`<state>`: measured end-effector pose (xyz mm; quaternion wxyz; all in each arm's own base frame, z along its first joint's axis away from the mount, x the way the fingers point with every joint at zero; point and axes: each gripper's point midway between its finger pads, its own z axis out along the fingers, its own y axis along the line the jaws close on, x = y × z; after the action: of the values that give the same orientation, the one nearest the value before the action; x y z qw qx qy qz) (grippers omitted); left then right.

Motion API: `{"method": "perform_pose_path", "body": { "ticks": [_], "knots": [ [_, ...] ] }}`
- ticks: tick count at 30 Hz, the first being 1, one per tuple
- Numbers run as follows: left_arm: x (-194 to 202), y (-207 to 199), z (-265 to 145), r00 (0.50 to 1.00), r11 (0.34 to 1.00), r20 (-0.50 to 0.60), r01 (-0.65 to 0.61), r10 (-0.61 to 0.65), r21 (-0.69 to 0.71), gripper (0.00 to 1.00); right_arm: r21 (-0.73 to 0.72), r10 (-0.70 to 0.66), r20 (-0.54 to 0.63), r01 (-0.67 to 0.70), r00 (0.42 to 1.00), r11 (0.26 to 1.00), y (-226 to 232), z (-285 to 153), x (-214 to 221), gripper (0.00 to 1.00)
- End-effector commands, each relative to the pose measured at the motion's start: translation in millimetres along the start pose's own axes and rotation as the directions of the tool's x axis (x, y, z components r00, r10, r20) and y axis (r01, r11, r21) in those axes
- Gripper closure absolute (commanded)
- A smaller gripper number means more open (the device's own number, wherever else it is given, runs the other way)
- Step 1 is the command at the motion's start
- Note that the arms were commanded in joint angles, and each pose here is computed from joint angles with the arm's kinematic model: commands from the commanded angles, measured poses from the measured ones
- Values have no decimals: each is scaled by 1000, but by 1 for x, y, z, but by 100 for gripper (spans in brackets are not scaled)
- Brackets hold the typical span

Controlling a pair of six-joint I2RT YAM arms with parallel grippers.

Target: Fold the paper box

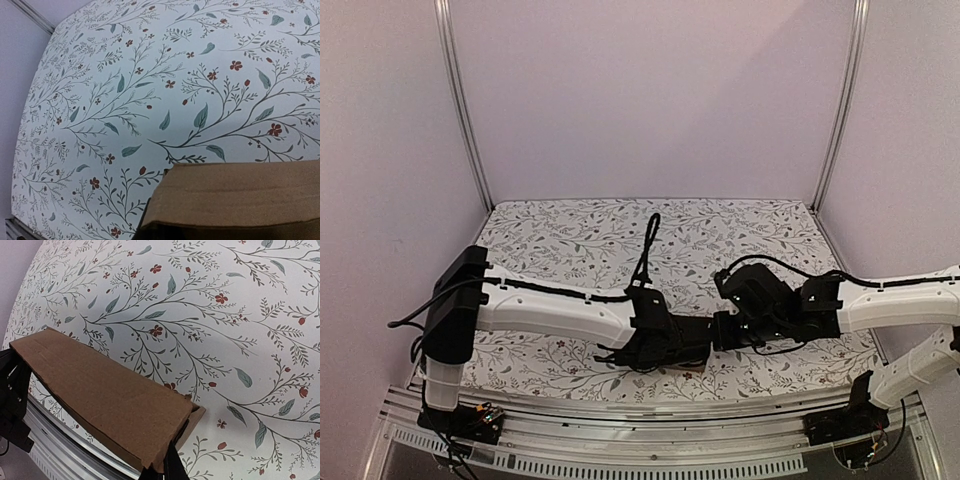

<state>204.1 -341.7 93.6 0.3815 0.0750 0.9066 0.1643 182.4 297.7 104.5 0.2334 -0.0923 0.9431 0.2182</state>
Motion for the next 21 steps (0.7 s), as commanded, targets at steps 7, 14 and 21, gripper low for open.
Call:
{"method": "perform_pose_path", "body": {
  "ticks": [7, 14, 21],
  "knots": [
    [60, -54, 18, 967, 986, -255, 46, -3, 163, 100, -93, -21, 5, 22, 1000, 995, 3, 20, 21, 100],
    [60, -35, 13, 960, 983, -280, 36, 16, 179, 100, -67, -27, 6, 28, 1000, 997, -4, 12, 22, 100],
    [60, -30, 17, 953, 980, -303, 47, 14, 195, 100, -90, -42, 41, 46, 998, 995, 2, 0, 12, 82]
  ]
}}
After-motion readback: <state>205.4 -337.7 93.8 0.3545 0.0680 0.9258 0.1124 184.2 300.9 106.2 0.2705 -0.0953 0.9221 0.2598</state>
